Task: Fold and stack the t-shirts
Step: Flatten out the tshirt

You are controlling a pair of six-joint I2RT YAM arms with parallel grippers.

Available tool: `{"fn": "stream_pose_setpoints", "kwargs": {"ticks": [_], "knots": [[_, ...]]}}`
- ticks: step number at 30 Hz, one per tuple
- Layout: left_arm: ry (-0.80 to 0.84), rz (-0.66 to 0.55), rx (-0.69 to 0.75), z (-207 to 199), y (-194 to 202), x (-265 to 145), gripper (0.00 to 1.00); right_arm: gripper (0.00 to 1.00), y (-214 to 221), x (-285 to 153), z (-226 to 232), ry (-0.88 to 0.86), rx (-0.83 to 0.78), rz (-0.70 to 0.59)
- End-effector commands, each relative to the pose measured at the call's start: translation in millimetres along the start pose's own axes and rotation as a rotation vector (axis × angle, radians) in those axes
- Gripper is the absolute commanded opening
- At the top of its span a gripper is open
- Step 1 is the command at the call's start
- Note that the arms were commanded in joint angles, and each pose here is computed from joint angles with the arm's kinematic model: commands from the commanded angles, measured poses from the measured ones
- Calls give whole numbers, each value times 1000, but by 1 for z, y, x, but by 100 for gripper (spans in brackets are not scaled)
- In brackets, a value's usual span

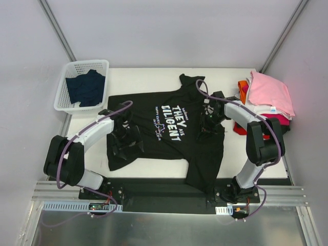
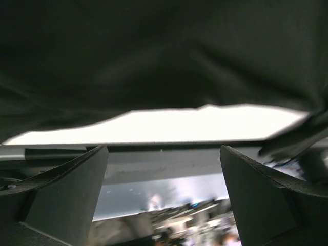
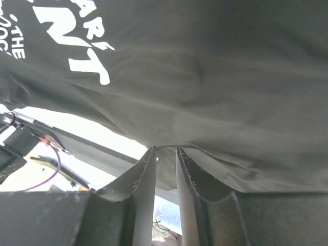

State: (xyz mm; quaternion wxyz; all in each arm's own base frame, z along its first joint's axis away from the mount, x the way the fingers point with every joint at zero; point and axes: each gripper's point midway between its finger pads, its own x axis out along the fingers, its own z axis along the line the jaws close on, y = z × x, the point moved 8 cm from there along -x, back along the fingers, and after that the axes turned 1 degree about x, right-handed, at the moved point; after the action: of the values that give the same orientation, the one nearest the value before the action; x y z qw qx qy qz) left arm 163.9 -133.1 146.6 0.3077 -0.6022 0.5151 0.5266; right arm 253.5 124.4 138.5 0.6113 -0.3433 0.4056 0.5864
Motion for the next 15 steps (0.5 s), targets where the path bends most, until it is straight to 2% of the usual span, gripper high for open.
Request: {"fn": "stream_pose_setpoints", "kwargs": {"ticks": [1,5,7,8,9,11,15], "knots": [[-2,-78,-96,24,-24,-5,92,25,-8,3,18,-24,-14,6],[-58,-79,-100,36,-33,-8,91,24,-12,6,20,-7,-18,12],[-79,-59,-103,38,-32,-5,87,24,-13,8,19,6,-16,19],[-79,-50,-110,39,-31,-4,85,20,-15,10,18,12,-13,18],[-83,-36,-117,41,-28,-1,83,13,-16,11,18,12,-14,18],[-63,-22,-133,41,-24,1,79,8,-21,17,19,5,-3,28],[-58,-29,-139,47,-13,3,69,5,-33,26,31,-29,-5,36]]}}
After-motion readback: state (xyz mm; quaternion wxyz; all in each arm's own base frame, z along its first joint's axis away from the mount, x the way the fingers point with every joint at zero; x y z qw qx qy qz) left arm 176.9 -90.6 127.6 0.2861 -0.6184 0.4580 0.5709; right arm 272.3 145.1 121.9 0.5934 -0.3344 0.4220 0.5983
